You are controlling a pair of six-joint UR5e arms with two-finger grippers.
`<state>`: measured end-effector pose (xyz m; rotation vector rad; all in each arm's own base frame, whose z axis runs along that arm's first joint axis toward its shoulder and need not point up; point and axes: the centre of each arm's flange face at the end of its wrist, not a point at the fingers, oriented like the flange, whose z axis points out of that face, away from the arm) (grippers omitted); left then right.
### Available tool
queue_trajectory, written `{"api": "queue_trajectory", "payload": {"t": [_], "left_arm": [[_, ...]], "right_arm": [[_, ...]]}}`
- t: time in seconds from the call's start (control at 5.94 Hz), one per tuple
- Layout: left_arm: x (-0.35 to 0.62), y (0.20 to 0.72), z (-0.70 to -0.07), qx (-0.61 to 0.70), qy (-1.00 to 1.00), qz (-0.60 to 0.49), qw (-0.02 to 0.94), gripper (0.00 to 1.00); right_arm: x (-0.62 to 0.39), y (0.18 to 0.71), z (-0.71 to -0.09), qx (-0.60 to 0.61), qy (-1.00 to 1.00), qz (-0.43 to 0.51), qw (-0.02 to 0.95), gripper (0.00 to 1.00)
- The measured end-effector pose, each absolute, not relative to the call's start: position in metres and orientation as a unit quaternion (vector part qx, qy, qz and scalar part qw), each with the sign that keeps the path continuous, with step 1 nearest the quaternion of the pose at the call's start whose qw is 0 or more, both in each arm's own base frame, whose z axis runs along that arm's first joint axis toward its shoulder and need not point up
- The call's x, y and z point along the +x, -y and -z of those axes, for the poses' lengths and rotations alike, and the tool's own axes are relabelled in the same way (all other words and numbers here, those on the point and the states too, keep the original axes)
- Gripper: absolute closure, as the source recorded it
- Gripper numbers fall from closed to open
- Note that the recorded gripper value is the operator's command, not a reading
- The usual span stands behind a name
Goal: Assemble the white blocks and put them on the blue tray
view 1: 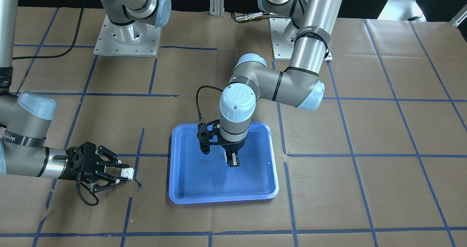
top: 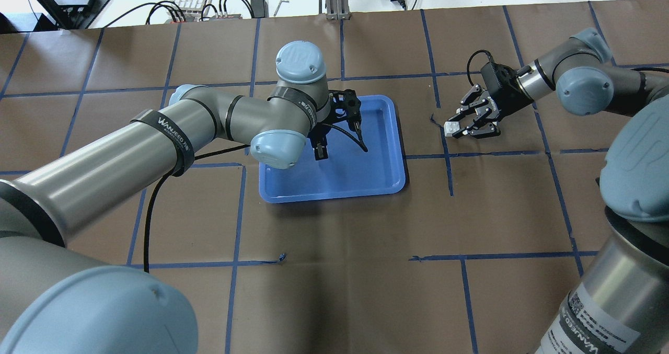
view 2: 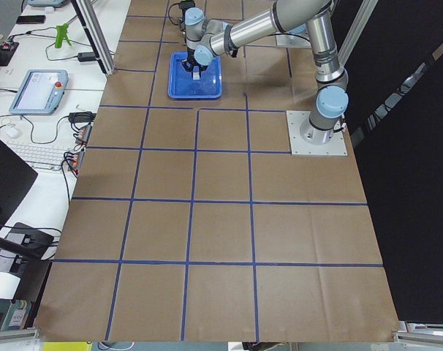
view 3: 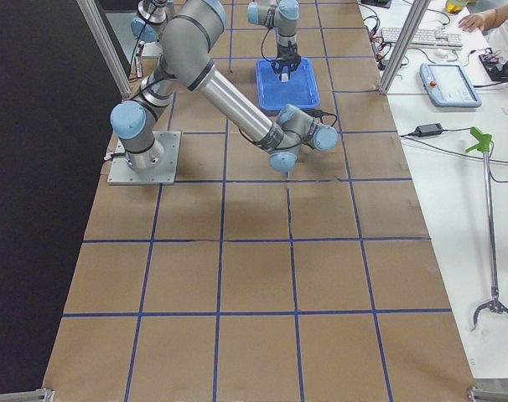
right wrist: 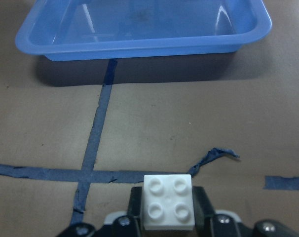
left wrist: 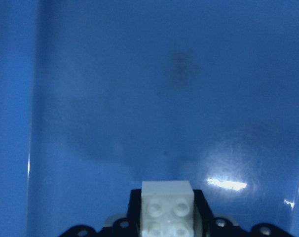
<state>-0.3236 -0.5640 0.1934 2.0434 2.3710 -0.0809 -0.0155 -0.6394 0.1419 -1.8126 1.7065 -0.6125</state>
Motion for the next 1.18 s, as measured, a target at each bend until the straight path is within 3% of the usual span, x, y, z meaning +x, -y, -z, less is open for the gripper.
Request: {"api": "queue_trajectory", "payload": {"t": [0.17,0.34,0.5,0.84,1.18], "left_arm": [[-0.326,0.566,-0.190,0.654,-0.756,0.035,0.007,0.53],[-0.327,0.566,-0.185,0.654,-0.756,0.036,0.008,0.18],[-0.328,0.566,-0.179,0.654,-0.756,0.033,0.007,0.00],[-0.328,0.566,-0.184,0.651,-0.758,0.031,0.008,0.00],[-0.325,0.563,-0.243,0.644,-0.765,0.026,0.011,0.00]], "right_arm": [[-0.016,0.641,-0.143,-0.680,-0.637,0.231,0.279,0.79],[-0.017,0.643,-0.146,-0.682,-0.637,0.234,0.272,0.79],[-0.018,0.647,-0.158,-0.683,-0.639,0.238,0.262,0.79],[-0.018,0.650,-0.200,-0.680,-0.645,0.252,0.240,0.79],[-0.009,0.645,-0.234,-0.677,-0.640,0.280,0.233,0.79]]}}
